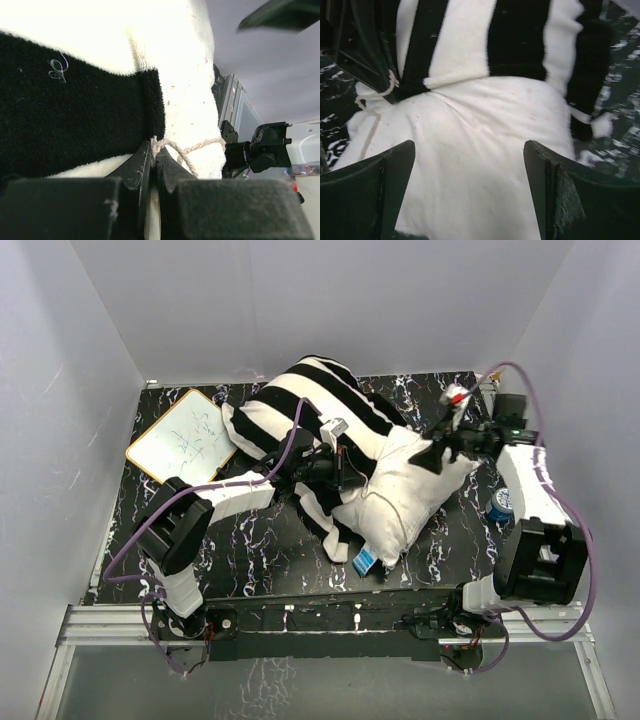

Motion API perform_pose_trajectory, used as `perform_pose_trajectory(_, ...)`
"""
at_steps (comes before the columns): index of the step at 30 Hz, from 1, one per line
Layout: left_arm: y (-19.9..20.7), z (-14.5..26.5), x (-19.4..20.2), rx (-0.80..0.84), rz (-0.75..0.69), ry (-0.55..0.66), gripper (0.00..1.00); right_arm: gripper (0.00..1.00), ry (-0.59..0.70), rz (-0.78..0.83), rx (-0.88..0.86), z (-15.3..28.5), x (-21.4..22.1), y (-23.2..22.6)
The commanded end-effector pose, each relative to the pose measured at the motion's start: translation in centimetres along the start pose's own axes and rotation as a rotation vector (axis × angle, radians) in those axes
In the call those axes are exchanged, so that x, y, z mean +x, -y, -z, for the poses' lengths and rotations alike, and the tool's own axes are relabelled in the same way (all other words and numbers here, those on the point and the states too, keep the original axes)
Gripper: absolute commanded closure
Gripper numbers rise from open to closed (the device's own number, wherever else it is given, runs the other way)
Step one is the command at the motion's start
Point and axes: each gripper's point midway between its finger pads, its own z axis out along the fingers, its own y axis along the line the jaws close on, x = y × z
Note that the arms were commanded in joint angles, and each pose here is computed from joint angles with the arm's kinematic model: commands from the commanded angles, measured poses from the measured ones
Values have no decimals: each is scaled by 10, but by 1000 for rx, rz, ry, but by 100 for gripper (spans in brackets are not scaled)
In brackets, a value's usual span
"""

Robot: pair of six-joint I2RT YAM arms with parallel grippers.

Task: Put the pillow into the pillowcase
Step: Stuff the pillow into the pillowcase.

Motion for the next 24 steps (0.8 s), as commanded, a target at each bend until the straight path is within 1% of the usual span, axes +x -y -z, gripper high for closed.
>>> perform_pose_trajectory(1,22,4,37,92,28,-137,100,1,-64,53,156,59,-8,14)
perform_pose_trajectory(2,24,4,36,99,25,-140,100,0,-98,31,213,64,3,30)
perform_pose_trajectory(4,29,5,32,114,10,-142,100,0,-157,-21,246,62,29,53)
perform_pose_trajectory(6,36,7,27,129,-12,-139,100,1,-178,-80,219,51,53,65)
perform_pose_trajectory(9,48,10,13,159,-53,-124,100,1,-192,-155,175,25,76,77)
perform_pose_trajectory(10,55,9,5,175,-67,-115,100,5,-183,-168,143,13,78,74)
perform_pose_trajectory(11,60,9,-2,189,-81,-107,100,14,-164,-179,96,0,75,67)
perform_pose_trajectory(12,67,7,-13,206,-97,-94,100,31,-138,-189,37,-12,68,56)
perform_pose_trajectory(13,78,4,-31,231,-124,-68,100,53,-115,-198,-32,-28,60,43)
perform_pose_trajectory(14,85,0,-44,252,-140,-52,100,70,-71,-210,-83,-36,50,36)
perform_pose_trajectory(15,95,-5,-60,282,-155,-34,100,82,-27,-200,-133,-46,32,27)
perform_pose_trajectory(16,102,-11,-73,311,-157,-20,100,88,27,-164,-148,-50,7,24)
perform_pose_trajectory(17,114,-16,-89,352,-161,-2,100,91,80,-130,-141,-50,-18,24)
perform_pose_trajectory(18,126,-22,-105,393,-166,17,100,92,158,-66,-109,-43,-55,23)
perform_pose_trajectory(19,136,-27,-118,432,-175,36,100,92,241,-85,-75,-36,-88,22)
perform_pose_trajectory(21,158,-38,-142,494,-191,66,100,92,402,5,-7,-18,-148,19)
perform_pose_trajectory(24,182,-50,-171,560,-218,107,100,92,525,79,34,5,-213,16)
